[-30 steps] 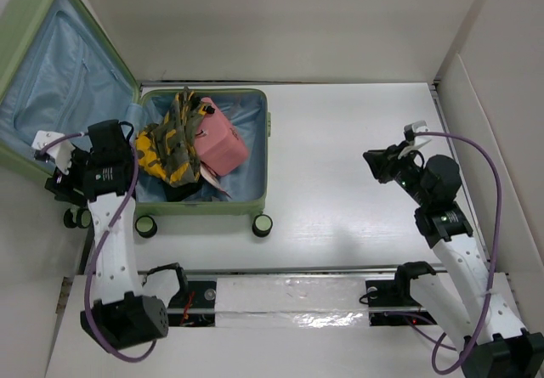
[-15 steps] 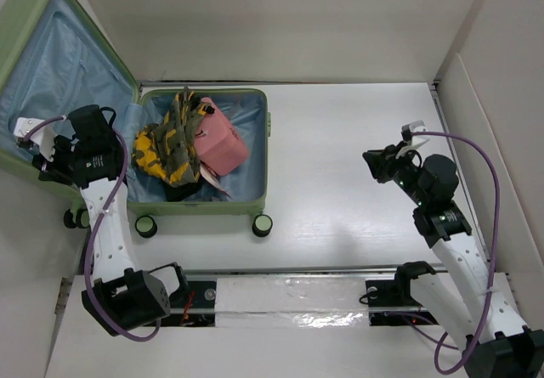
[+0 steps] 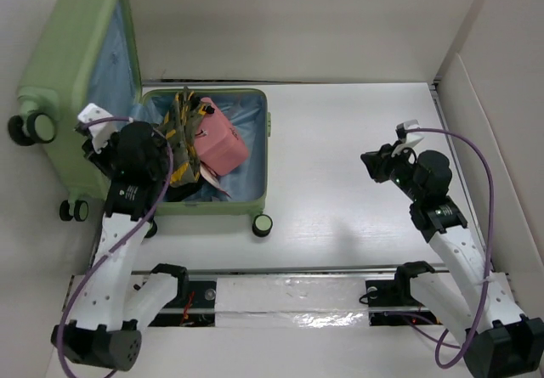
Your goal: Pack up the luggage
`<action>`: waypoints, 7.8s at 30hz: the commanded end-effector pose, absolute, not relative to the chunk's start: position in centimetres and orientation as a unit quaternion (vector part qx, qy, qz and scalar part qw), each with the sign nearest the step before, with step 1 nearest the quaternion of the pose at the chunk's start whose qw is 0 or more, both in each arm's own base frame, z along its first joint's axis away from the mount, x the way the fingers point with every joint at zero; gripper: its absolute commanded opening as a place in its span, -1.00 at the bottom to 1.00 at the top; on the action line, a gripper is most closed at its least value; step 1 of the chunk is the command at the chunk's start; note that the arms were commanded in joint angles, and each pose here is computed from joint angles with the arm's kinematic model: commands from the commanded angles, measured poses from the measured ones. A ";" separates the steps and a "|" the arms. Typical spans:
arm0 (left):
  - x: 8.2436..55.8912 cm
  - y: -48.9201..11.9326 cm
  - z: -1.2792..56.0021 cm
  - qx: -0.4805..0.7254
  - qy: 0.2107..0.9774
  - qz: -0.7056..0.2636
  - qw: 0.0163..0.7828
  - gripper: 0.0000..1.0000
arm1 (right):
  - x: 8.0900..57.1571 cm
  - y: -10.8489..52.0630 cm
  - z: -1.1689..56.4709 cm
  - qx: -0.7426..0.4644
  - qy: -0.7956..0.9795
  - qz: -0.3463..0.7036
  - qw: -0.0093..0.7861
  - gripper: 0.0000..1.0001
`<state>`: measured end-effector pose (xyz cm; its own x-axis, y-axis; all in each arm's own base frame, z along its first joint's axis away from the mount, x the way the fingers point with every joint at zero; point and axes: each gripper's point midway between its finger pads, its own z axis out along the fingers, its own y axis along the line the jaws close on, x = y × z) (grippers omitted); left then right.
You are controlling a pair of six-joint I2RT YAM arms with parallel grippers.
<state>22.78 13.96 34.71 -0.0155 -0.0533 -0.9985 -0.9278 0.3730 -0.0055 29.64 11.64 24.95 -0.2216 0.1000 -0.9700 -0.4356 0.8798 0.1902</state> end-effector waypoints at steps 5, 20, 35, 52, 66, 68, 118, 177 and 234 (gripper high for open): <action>29.7 0.4 34.3 -0.102 0.739 0.095 0.659 -1.00 | 30.4 11.7 26.8 -0.107 0.732 0.215 0.637 -0.49; 18.1 -16.6 33.2 0.233 0.721 -0.359 0.544 0.32 | 31.1 11.4 25.9 -0.098 0.743 0.207 0.629 -0.45; 34.9 -6.9 42.7 -0.140 0.714 -0.157 0.668 -0.82 | 31.4 12.7 25.0 -0.113 0.747 0.210 0.621 -1.00; 44.8 19.1 30.4 -0.398 0.739 0.090 0.536 -0.72 | 31.4 16.0 24.5 -0.145 0.757 0.183 0.610 -1.00; 46.5 19.8 16.6 -0.386 0.832 0.063 0.393 -0.90 | 31.1 16.0 25.0 -0.141 0.751 0.184 0.618 -0.98; 46.2 18.6 14.1 -0.387 0.844 0.046 0.369 -0.95 | 31.2 15.8 25.0 -0.135 0.753 0.180 0.619 -0.98; 24.8 -8.3 7.3 -0.185 0.814 -0.294 0.465 -1.00 | 50.5 33.3 24.9 -0.298 0.790 0.231 0.484 -0.75; 59.3 3.9 20.7 -0.285 0.775 -0.343 0.448 -0.77 | 34.2 8.2 18.1 0.020 0.786 0.162 0.596 -0.95; 22.9 -19.5 14.0 -0.139 0.781 -0.388 0.469 -0.96 | 56.3 25.2 23.5 -0.196 0.801 0.273 0.495 0.50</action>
